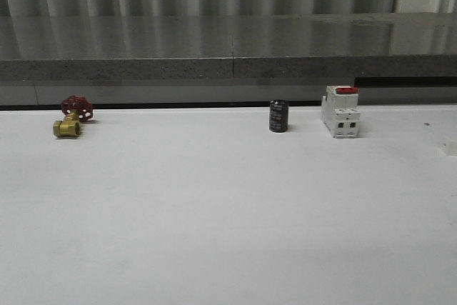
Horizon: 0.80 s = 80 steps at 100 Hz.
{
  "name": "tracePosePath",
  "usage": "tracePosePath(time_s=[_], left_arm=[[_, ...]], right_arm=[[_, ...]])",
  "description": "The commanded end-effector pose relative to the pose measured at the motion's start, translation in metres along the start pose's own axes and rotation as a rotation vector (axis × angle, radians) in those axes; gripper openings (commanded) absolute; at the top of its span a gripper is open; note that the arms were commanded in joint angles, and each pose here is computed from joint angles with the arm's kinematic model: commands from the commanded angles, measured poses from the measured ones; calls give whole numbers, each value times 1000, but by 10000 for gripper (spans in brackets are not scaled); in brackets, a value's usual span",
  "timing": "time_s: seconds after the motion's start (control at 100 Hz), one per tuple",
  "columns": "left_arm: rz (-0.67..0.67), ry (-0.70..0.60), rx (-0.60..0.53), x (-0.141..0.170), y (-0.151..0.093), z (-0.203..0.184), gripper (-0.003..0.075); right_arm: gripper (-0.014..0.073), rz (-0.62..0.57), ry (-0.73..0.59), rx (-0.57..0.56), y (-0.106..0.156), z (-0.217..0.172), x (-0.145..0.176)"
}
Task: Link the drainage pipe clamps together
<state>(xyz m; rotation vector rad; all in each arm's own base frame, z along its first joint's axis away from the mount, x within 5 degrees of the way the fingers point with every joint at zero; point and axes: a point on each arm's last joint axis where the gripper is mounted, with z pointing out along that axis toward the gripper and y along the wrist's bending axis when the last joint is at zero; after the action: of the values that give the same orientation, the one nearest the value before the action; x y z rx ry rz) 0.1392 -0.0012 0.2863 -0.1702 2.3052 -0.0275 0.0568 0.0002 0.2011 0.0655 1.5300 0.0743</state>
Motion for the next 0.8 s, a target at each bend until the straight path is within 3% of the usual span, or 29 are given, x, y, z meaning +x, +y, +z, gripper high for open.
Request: tracePosePath(time_s=[0.0,0.16,0.5,0.79], left_arm=[[-19,-83,27,-15,-3,-5,540],[-15,-64,17,-27,-5,-1,552],[90,90,-26,-101,-10,52,552],[140,182,-47,-128,20,108,552]], right_arm=[[-67,-10,-123,-3,1,-3,-16],[-67,-10,-123,-3,1,-3,-16],[-67,-10,-123,-3,1,-3,-16],[-67,-10,-123,-3,1,-3,-16]])
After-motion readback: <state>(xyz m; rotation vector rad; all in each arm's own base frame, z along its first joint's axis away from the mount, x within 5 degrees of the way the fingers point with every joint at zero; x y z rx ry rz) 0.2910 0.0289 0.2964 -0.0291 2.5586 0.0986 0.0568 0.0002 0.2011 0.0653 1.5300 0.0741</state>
